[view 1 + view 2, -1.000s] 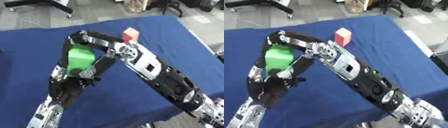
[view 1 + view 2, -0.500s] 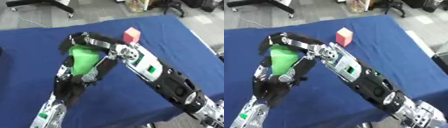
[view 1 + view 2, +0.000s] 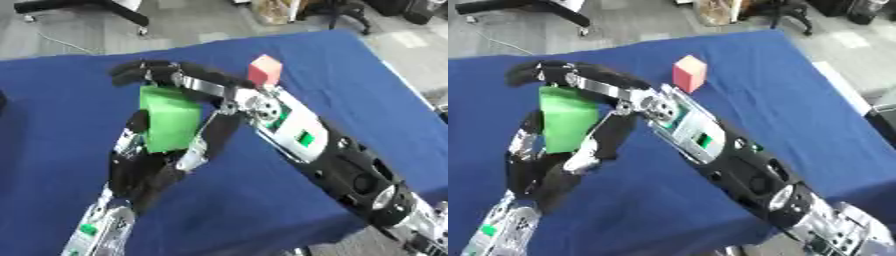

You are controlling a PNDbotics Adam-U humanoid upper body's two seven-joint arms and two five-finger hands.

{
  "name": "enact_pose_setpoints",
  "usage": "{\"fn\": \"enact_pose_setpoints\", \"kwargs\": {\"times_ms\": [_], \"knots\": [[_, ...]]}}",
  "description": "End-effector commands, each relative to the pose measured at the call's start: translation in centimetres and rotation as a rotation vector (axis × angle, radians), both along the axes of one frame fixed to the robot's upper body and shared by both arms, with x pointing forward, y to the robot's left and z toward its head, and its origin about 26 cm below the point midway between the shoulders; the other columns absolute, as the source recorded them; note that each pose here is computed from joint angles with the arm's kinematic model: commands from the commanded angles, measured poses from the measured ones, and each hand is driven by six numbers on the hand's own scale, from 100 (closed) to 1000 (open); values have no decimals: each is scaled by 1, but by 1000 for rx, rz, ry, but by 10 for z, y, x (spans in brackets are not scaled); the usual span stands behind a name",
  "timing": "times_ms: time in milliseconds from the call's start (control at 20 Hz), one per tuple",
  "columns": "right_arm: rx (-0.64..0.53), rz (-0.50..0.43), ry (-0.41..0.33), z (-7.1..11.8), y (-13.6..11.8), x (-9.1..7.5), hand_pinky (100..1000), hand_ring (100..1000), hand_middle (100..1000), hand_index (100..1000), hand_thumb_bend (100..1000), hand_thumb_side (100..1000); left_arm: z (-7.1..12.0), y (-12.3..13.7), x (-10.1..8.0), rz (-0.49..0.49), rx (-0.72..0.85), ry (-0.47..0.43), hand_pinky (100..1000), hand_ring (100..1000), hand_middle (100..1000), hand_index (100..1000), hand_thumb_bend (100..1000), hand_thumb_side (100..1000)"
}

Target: Pick up the objects with one hand, pass them to the other hand, and then place them into the box on the other side of the table.

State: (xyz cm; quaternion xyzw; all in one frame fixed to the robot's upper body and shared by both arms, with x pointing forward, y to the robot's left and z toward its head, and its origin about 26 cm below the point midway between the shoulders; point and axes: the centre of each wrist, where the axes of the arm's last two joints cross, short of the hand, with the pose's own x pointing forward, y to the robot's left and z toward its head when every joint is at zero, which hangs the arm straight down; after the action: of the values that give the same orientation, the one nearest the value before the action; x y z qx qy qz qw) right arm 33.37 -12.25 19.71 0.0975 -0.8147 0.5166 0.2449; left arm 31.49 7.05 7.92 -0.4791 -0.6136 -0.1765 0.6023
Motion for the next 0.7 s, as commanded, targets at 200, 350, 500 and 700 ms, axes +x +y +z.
{"fn": "enact_pose_setpoints", "kwargs": {"times_ms": [200,350,500,700], "knots": [[96,27,-110,29,2,-14,857,1000,979,947,818,522,1,-4,3,12,-3,12,753,359,276,506,100,754],[136,13,-161,42,-4,-20,860,1000,974,951,798,544,-1,-1,4,30,6,14,754,356,273,503,100,755],[180,2,-202,56,-11,-28,860,994,970,952,790,558,-4,1,6,52,18,12,755,354,270,500,100,756],[231,-12,-238,73,-21,-36,859,980,962,954,772,573,-8,5,9,87,30,12,756,350,266,497,100,757]]}}
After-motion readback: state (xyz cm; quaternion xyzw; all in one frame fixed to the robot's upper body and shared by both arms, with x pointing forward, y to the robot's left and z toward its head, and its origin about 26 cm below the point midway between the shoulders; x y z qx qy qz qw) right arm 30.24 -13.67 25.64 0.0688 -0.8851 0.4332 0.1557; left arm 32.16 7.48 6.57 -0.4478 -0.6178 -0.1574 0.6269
